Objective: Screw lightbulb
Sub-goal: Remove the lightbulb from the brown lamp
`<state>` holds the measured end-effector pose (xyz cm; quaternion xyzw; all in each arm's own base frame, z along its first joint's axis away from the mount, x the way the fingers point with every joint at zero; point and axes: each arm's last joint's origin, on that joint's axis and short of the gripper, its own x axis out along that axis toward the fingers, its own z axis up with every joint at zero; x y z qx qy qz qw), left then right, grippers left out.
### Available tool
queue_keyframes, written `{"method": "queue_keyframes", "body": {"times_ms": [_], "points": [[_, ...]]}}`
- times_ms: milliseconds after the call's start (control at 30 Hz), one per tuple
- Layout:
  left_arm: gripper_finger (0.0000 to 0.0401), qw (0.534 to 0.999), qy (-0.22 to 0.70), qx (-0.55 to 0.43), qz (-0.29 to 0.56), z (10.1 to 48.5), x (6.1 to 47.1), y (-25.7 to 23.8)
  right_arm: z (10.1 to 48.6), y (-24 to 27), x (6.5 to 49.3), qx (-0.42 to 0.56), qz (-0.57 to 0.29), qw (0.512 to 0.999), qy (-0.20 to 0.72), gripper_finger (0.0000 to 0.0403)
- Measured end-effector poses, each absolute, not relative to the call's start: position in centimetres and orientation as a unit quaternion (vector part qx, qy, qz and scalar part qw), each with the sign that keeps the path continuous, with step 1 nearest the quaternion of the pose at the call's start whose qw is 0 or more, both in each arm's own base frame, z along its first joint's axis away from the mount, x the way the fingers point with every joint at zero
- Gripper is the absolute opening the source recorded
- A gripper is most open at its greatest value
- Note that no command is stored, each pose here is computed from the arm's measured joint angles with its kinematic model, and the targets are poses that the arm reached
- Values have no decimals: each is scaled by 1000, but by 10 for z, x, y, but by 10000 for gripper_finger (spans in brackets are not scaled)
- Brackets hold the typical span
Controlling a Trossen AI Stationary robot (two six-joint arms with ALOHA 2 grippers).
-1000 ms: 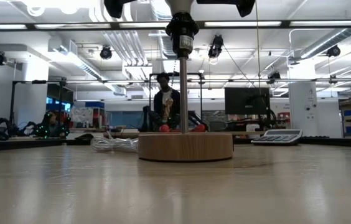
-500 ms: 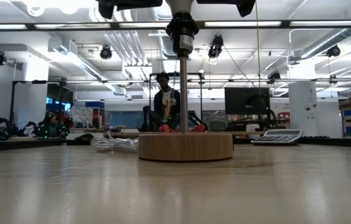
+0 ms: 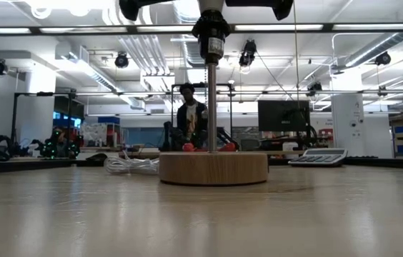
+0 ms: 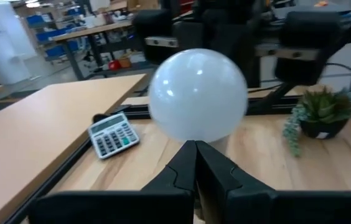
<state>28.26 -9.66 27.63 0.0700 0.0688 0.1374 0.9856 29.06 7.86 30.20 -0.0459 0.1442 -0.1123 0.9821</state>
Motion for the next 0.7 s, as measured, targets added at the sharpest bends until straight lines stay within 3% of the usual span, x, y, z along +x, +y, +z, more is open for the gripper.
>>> {"method": "queue_keyframes", "body": {"times_ms": [400, 700], "points": [[0, 988, 68, 57, 126, 276, 283, -98, 303, 72, 292, -55, -130, 980, 141, 0], [0, 977, 85, 78, 178, 274, 274, -107, 307, 70, 283, -46, -142, 977, 155, 0]]}}
